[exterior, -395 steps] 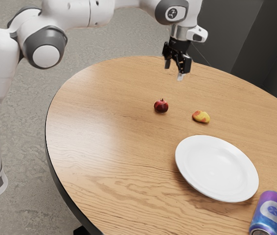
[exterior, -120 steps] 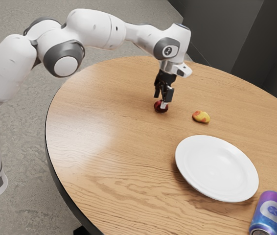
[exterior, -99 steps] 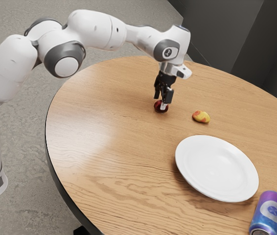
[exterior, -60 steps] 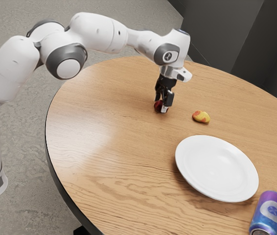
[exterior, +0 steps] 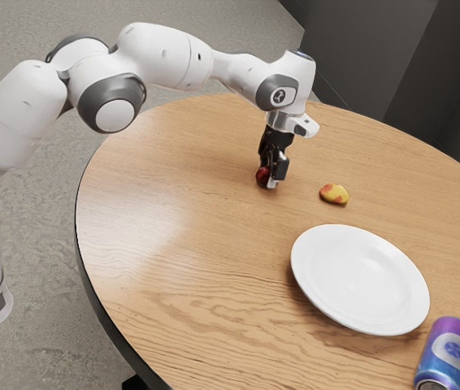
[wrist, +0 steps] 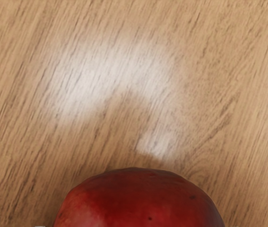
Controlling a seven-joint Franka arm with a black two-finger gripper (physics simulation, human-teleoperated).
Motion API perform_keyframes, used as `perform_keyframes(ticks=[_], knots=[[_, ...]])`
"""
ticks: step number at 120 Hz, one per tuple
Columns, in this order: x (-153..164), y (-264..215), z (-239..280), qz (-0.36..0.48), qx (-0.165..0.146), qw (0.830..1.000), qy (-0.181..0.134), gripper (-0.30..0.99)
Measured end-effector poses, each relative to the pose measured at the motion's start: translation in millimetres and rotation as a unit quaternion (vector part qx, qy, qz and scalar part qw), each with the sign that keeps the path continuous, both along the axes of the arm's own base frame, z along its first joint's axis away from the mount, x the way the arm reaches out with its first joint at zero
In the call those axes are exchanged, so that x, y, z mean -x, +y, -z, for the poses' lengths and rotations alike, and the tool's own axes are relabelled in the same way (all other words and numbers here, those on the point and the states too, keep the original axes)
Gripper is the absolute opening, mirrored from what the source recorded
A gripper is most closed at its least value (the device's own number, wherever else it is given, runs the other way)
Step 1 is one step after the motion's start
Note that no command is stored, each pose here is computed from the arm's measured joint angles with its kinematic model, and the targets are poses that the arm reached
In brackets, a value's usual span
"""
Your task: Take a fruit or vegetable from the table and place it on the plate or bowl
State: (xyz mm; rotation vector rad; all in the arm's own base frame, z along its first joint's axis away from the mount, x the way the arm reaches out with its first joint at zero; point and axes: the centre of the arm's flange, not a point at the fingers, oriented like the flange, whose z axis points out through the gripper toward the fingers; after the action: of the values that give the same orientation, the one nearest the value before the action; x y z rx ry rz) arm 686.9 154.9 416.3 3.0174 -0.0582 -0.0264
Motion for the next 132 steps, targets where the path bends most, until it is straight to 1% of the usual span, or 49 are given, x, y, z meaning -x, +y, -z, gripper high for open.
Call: perform_keyframes(ticks=[13, 23, 42, 54, 66, 82, 96, 112, 132], knots=[[0, 1, 3, 0.000, -0.004, 1.000, 0.002, 0.30], [0, 1, 4, 0.000, -0.007, 1.000, 0.003, 0.23], [0, 2, 2, 0.001, -0.011, 1.000, 0.003, 0.28], [0, 2, -5, 0.003, -0.018, 1.000, 0.001, 0.26], [-1, 2, -13, 0.011, -0.034, 0.999, 0.000, 0.25], [-6, 0, -39, 0.023, -0.059, 0.998, -0.010, 0.25], [-13, -30, -66, 0.055, -0.079, 0.995, -0.021, 0.23], [-17, -75, -81, 0.094, -0.085, 0.992, -0.025, 0.21], [-23, -138, -108, 0.141, -0.097, 0.984, -0.046, 0.21]])
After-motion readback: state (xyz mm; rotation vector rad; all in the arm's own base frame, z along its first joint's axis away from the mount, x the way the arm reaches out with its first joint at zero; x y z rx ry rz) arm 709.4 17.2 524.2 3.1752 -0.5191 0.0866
